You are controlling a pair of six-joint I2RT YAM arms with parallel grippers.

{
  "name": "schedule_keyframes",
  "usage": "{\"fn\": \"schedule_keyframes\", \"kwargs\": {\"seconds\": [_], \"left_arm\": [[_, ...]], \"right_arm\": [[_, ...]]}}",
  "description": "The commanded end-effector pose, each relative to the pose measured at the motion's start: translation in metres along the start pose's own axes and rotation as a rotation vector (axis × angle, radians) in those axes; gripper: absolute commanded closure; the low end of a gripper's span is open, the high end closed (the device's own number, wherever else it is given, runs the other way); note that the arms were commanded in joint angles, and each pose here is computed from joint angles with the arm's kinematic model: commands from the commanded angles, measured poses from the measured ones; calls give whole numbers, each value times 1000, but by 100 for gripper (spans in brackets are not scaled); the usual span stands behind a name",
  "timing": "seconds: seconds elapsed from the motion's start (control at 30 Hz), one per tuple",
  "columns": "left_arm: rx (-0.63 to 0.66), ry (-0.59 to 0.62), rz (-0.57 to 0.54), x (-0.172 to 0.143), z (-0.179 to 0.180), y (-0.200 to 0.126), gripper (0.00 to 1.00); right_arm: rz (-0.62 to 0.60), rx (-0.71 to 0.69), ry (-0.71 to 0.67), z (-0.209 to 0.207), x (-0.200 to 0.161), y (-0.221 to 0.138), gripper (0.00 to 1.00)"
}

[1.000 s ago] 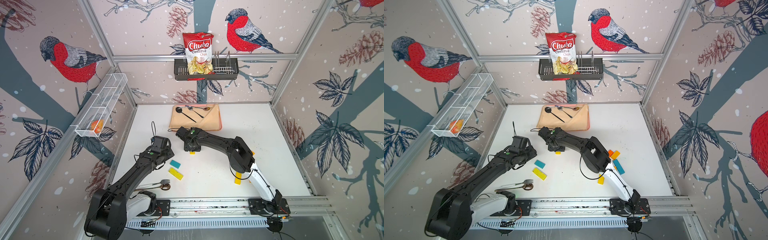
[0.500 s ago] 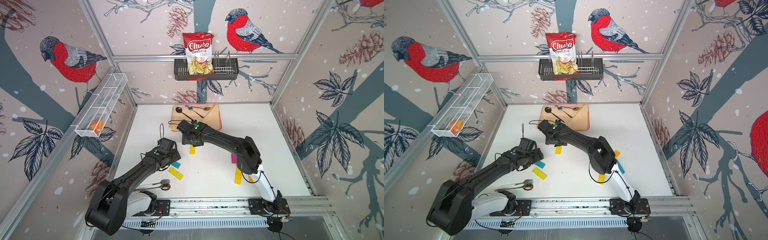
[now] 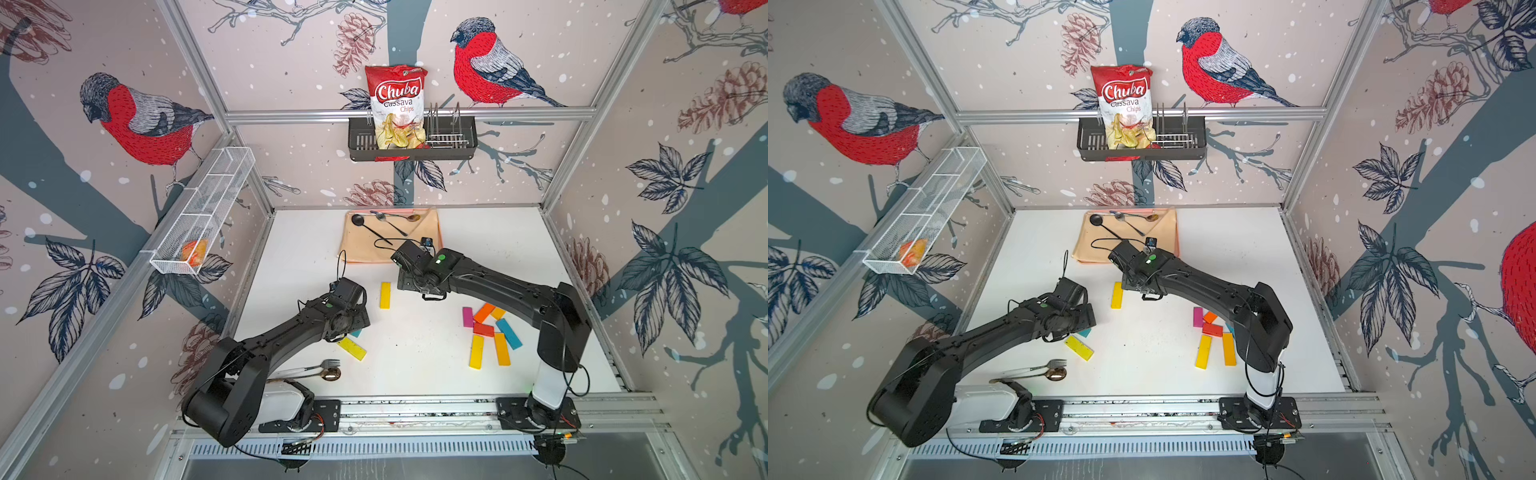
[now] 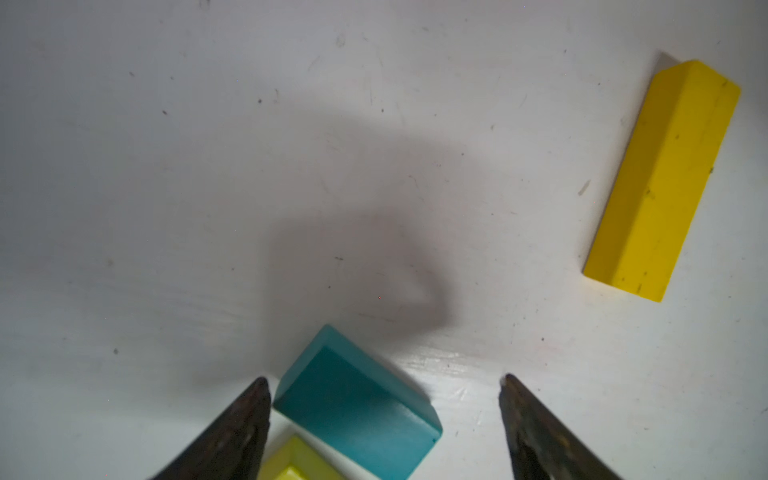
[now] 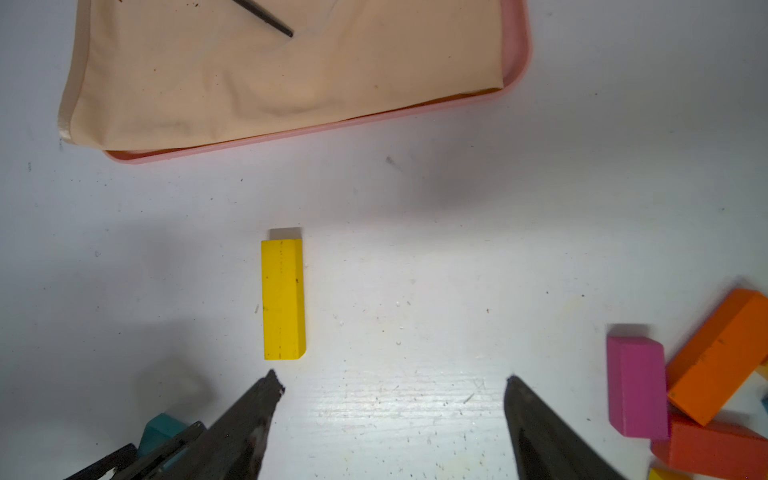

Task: Assemble the letter h with building blocks
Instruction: Place the building block at the center of the board, then move the building block to the center of the board.

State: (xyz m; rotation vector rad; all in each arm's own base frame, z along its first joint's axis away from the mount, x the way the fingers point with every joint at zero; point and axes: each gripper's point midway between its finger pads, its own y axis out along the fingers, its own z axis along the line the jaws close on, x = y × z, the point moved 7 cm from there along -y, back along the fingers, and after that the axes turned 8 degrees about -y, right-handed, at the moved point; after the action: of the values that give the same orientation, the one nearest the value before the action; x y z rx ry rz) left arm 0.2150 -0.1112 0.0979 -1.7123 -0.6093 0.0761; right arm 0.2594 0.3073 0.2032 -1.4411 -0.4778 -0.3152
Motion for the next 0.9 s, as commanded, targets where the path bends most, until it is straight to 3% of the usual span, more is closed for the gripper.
{"fn": "schedule_keyframes", "kwargs": {"seconds": [0.0,0.33,0.57,0.87], "left_arm": [[44,-8,-16,0,6,-5,15],[72,144,-27,12,-11,2,8],[103,312,32,-7,-32,12,10],[139,365,47,-17,-29,10,12]], "right_arm": [[-37,14,34,-7,4,-4,14],[-38,17,54,-26,-1,-8,14],[-47,22,80,-37,-1,-13,14],[-51,13,108,-53,0,-18,14]]}}
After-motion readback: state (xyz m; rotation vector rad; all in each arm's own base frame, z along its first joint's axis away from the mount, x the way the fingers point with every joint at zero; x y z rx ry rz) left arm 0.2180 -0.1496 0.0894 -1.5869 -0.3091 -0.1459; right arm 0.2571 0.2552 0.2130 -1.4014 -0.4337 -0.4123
